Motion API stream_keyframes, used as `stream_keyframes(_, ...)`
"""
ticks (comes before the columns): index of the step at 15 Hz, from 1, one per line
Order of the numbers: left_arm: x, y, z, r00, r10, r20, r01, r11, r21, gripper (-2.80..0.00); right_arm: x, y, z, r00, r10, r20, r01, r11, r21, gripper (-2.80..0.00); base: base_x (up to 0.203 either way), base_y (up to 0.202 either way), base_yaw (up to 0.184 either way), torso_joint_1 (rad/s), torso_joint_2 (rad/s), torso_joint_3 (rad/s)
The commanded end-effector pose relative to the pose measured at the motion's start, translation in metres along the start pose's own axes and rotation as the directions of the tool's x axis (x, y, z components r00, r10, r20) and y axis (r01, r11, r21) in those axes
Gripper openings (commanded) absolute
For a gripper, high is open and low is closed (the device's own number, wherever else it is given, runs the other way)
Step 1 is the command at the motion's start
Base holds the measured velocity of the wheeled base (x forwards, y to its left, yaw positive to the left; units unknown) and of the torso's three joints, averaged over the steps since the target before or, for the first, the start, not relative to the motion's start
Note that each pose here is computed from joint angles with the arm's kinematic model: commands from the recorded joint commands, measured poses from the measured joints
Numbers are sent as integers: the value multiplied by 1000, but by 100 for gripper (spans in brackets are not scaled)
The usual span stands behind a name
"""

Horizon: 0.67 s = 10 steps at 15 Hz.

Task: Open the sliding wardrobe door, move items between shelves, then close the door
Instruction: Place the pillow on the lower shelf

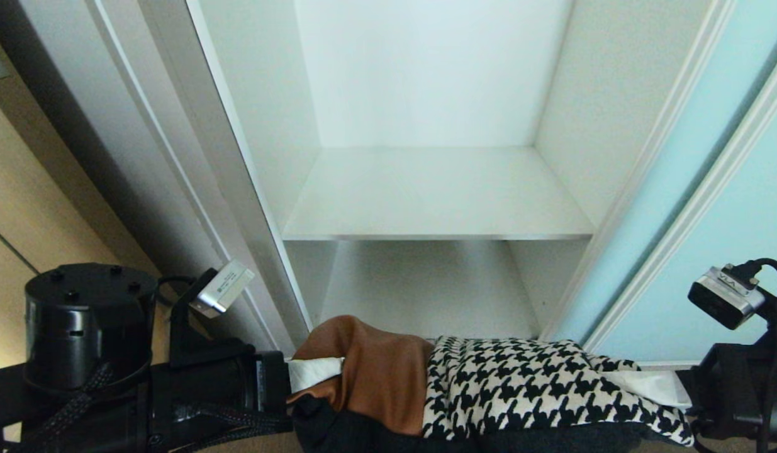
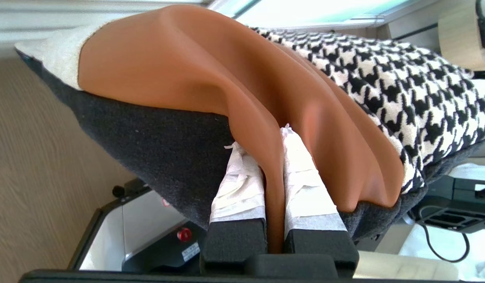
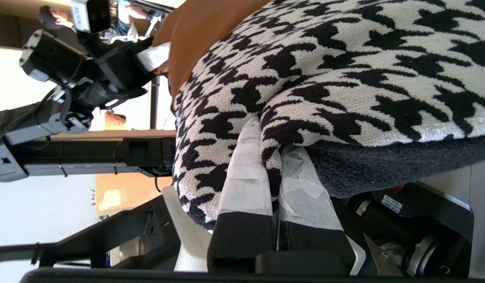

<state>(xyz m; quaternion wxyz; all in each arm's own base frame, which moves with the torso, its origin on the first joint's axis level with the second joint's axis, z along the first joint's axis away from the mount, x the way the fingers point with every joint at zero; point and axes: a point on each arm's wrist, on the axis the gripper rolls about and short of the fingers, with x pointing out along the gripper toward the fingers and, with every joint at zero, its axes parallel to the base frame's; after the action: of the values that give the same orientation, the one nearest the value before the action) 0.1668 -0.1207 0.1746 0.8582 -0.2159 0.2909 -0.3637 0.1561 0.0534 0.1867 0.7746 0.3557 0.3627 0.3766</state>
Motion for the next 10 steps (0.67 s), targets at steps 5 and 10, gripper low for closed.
stream_keyframes(5, 4, 2, -1, 1000, 6, -11, -6, 1000, -6, -280, 2, -2, 1, 1000, -2, -11, 2, 1000, 12, -280, -194, 0, -1, 4, 2, 5)
stream_keyframes(10, 15, 5, 6, 991, 125, 51, -124, 992, -6, -280, 4, -1, 5, 1000, 0, -10, 0, 1000, 7, -280, -115, 0, -2, 0, 1, 3)
